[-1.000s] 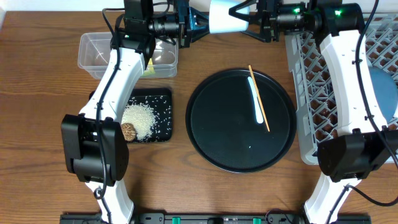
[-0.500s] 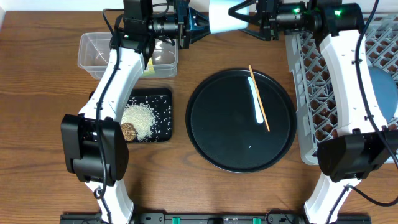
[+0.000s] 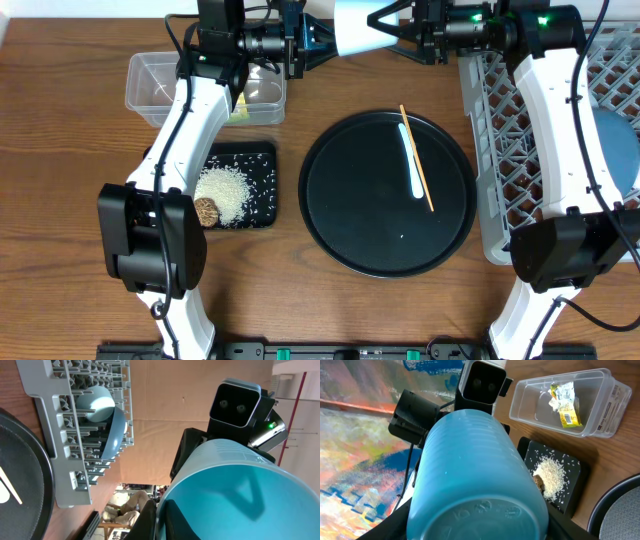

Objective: Sort waste into correct bins and load items into the dishwasher rack
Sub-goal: 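Release the cup from the left gripper and pull the right gripper away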

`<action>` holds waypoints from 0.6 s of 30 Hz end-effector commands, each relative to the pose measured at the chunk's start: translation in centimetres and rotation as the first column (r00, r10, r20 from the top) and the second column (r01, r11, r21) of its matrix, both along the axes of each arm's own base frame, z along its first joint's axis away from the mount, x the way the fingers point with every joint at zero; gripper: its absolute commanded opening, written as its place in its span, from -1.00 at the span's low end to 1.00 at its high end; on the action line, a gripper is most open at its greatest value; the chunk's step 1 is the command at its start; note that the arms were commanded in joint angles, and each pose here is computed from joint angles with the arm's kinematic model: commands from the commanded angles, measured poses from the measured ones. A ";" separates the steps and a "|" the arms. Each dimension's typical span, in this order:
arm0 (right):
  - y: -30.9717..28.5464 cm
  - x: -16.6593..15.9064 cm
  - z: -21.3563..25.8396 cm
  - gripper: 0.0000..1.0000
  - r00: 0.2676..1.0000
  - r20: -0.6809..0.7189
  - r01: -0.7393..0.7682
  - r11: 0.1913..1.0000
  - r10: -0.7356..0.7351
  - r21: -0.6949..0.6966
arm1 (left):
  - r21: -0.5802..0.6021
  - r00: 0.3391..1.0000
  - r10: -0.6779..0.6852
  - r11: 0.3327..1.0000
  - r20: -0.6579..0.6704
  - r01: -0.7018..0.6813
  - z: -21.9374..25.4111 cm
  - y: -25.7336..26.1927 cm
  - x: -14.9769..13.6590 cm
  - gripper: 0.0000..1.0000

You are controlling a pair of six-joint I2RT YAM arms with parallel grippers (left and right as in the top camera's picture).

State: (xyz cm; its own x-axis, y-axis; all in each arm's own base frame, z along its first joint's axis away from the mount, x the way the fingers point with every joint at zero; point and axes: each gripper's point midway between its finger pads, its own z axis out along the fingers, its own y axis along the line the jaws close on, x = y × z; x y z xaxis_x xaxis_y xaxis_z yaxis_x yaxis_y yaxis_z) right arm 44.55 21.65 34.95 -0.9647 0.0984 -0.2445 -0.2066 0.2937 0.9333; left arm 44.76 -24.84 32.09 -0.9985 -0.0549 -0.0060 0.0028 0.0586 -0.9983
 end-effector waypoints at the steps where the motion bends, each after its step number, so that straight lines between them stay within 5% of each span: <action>1: -0.4 1.4 -1.8 -0.40 0.997 0.050 0.064 0.994 -0.059 -0.093 | -0.026 0.993 -0.104 0.994 0.062 0.105 1.9 -0.5 -2.2 -0.87; 8: -1.0 2.1 -2.4 -0.72 0.993 0.062 0.113 0.983 -0.105 -0.142 | -0.021 0.991 -0.091 0.995 0.098 0.094 1.8 -0.5 -2.0 -0.87; 18: -1.7 2.0 -2.1 -0.74 0.986 0.103 0.151 0.971 -0.134 -0.186 | -0.009 0.987 -0.050 0.999 0.154 0.052 1.7 -0.4 -1.2 -0.87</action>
